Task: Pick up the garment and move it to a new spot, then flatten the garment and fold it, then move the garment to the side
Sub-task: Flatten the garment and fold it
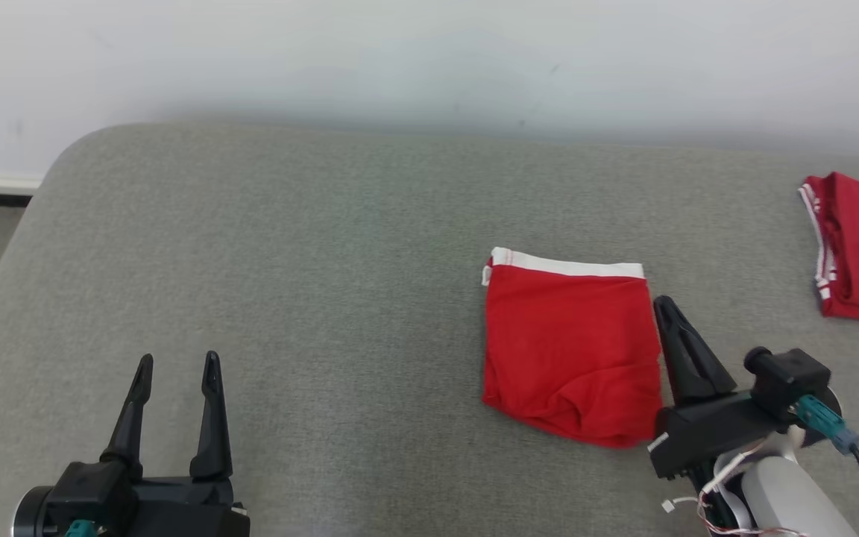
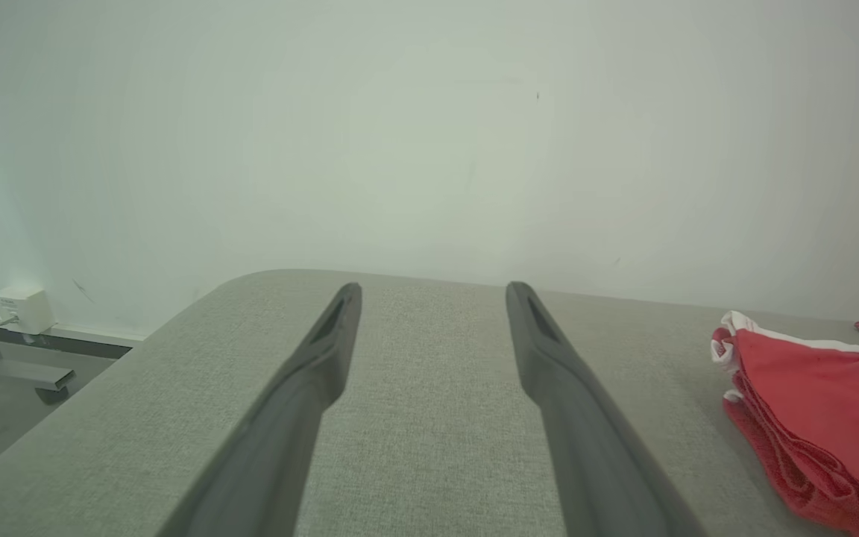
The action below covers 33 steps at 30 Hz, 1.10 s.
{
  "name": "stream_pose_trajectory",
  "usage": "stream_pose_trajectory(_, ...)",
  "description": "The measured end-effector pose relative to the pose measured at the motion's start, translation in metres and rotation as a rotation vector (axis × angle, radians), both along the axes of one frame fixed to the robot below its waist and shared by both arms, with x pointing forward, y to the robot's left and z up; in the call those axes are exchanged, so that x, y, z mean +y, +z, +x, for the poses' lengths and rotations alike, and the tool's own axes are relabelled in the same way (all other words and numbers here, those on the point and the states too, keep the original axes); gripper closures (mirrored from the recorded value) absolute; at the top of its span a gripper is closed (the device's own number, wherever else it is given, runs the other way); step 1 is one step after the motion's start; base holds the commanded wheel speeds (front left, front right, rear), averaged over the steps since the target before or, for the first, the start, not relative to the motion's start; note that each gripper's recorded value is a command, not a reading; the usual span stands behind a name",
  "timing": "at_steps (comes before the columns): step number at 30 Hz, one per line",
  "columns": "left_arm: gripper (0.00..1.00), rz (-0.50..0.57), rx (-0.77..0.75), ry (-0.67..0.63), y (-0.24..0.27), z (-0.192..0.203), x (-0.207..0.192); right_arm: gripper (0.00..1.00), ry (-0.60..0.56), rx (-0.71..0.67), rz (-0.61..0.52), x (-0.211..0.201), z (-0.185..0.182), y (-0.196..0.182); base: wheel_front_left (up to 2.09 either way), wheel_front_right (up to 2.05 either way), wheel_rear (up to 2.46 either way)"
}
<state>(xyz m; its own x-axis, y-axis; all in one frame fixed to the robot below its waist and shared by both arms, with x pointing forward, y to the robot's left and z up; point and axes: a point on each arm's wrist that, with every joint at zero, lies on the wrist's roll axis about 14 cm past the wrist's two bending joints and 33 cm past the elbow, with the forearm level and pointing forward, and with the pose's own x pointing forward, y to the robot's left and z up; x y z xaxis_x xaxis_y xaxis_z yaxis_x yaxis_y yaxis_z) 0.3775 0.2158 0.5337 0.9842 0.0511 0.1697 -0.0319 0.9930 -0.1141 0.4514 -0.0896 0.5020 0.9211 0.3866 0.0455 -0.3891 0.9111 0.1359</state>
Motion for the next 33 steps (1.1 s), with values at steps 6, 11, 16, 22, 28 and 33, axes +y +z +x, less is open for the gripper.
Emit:
stream_pose_trajectory(6, 0.0, 0.001, -0.012, -0.054, 0.003, 0.006, -0.018, 1.0, -0.116, -0.013, 0.002, -0.044, -0.019, 0.003, 0.0, 0.0, 0.0)
stream_pose_trajectory(11, 0.0, 0.004, -0.028, -0.088, 0.009, 0.007, -0.028, 1.0, -0.186, -0.024, 0.009, -0.066, -0.037, 0.006, 0.0, 0.0, 0.0)
stream_pose_trajectory(16, 0.0, 0.025, -0.026, -0.124, 0.009, 0.0, -0.036, 1.0, -0.227, -0.028, 0.001, -0.079, -0.063, 0.004, 0.0, 0.0, 0.0)
stream_pose_trajectory(22, 0.0, 0.046, 0.009, -0.138, -0.002, -0.012, -0.035, 0.53, -0.25, -0.038, -0.004, -0.086, -0.076, 0.006, 0.0, 0.0, 0.0)
stream_pose_trajectory(28, 0.0, 0.046, 0.021, -0.125, -0.006, -0.02, -0.031, 0.0, -0.268, -0.03, -0.013, -0.089, -0.081, 0.003, 0.0, 0.0, 0.0)
stream_pose_trajectory(33, 0.0, 0.043, 0.028, -0.121, -0.009, -0.026, -0.03, 0.0, -0.265, -0.024, -0.012, -0.086, -0.082, 0.003, 0.0, 0.0, 0.0)
